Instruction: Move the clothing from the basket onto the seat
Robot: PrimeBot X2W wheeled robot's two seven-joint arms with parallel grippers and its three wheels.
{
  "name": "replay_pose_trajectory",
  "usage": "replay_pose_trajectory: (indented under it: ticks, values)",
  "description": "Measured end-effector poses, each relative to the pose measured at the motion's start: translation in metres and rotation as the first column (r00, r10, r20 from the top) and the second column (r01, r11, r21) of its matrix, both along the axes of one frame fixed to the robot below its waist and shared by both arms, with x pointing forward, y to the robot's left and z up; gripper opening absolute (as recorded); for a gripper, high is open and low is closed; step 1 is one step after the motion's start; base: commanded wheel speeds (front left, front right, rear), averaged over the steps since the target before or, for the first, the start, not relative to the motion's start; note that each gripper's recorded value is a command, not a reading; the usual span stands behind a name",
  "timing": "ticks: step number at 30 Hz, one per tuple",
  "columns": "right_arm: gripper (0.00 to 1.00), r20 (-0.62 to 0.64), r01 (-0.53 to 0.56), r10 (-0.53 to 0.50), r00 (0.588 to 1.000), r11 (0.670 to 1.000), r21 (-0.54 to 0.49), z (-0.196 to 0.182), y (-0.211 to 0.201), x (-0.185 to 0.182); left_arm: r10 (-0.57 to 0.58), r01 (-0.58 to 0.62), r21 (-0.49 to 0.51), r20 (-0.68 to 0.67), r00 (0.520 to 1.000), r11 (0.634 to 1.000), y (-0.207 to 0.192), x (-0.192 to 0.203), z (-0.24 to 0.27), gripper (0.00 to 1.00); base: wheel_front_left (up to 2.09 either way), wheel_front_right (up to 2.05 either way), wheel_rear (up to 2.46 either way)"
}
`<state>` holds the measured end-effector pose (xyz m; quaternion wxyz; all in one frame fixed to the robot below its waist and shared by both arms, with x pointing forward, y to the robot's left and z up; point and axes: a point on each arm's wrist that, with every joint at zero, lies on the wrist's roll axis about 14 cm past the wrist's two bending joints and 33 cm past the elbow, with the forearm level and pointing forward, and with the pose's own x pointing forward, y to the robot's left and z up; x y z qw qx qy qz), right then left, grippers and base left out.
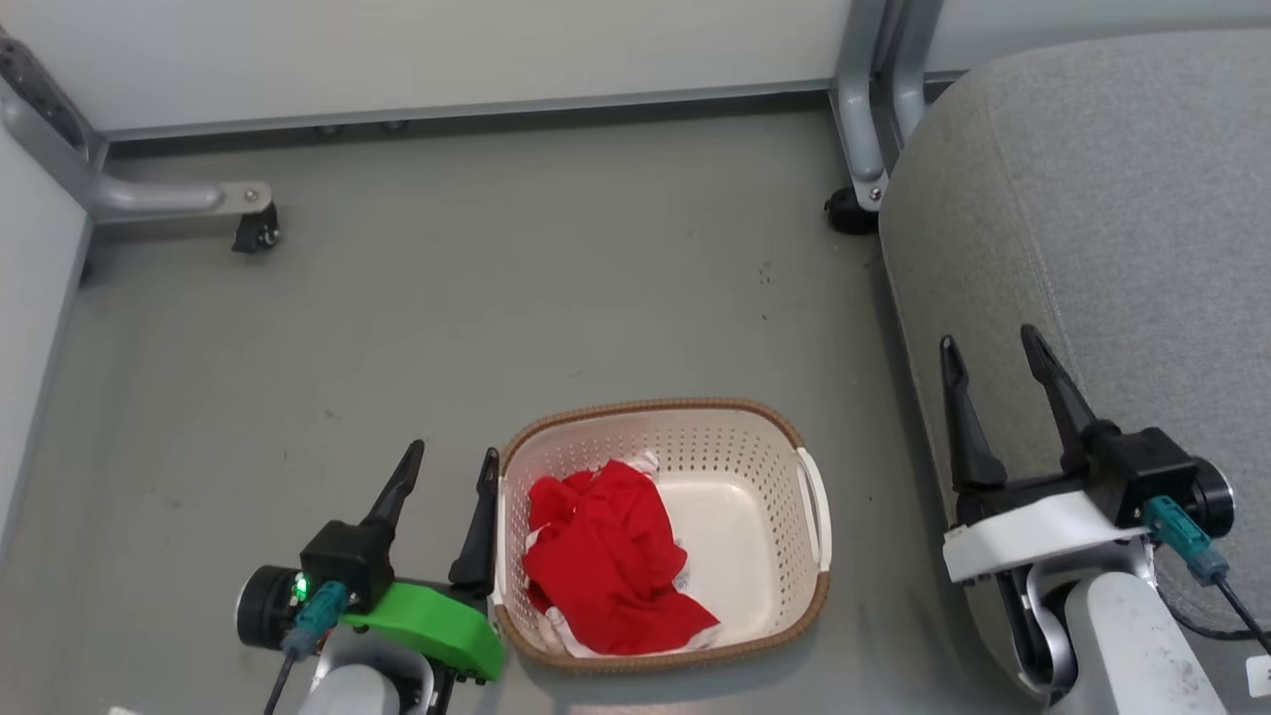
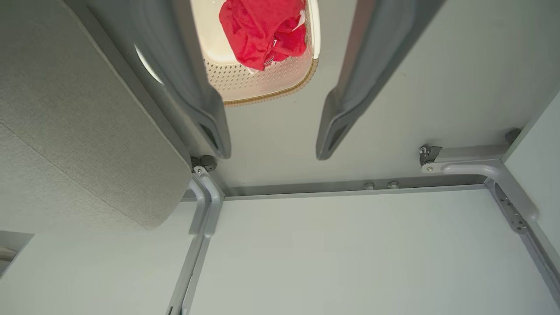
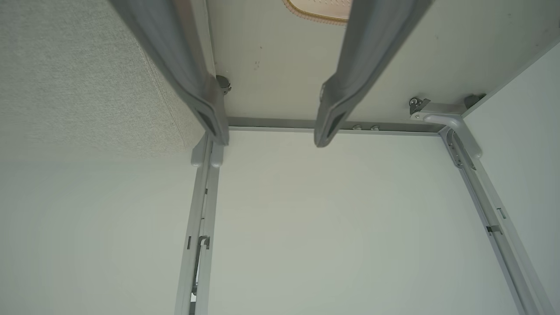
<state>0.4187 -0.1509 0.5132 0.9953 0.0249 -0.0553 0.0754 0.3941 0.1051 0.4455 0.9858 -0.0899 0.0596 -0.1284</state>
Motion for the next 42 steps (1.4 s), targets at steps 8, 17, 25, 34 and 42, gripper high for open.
replay_pose_trajectory:
  ticks: [8, 17, 25, 34, 42]
  values:
    - [1.00, -0.030, -0.006, 0.007, 1.000, 1.000, 0.007, -0.019, 0.002, 0.032, -0.174, 0.188, 0.062, -0.180, 0.968, 0.980, -0.046, 0.006, -0.066, 1.00, 0.00, 0.00, 0.00]
    - [1.00, -0.074, 0.003, -0.002, 0.997, 1.000, 0.009, -0.050, -0.002, 0.061, -0.376, 0.457, 0.155, -0.375, 0.847, 0.876, -0.088, 0.004, -0.143, 1.00, 0.00, 0.00, 0.00]
    - [1.00, -0.131, 0.004, -0.001, 0.991, 1.000, 0.020, -0.086, -0.003, 0.080, -0.403, 0.582, 0.225, -0.531, 0.746, 0.781, -0.088, 0.011, -0.205, 1.00, 0.00, 0.00, 0.00]
    - [1.00, -0.200, 0.013, -0.006, 0.980, 0.999, 0.033, -0.126, -0.007, 0.090, -0.352, 0.640, 0.268, -0.653, 0.670, 0.721, -0.074, 0.029, -0.263, 1.00, 0.00, 0.00, 0.00]
    - [1.00, -0.262, 0.037, -0.026, 0.965, 0.999, 0.038, -0.158, -0.016, 0.091, -0.339, 0.718, 0.288, -0.731, 0.592, 0.634, -0.068, 0.030, -0.305, 1.00, 0.00, 0.00, 0.00]
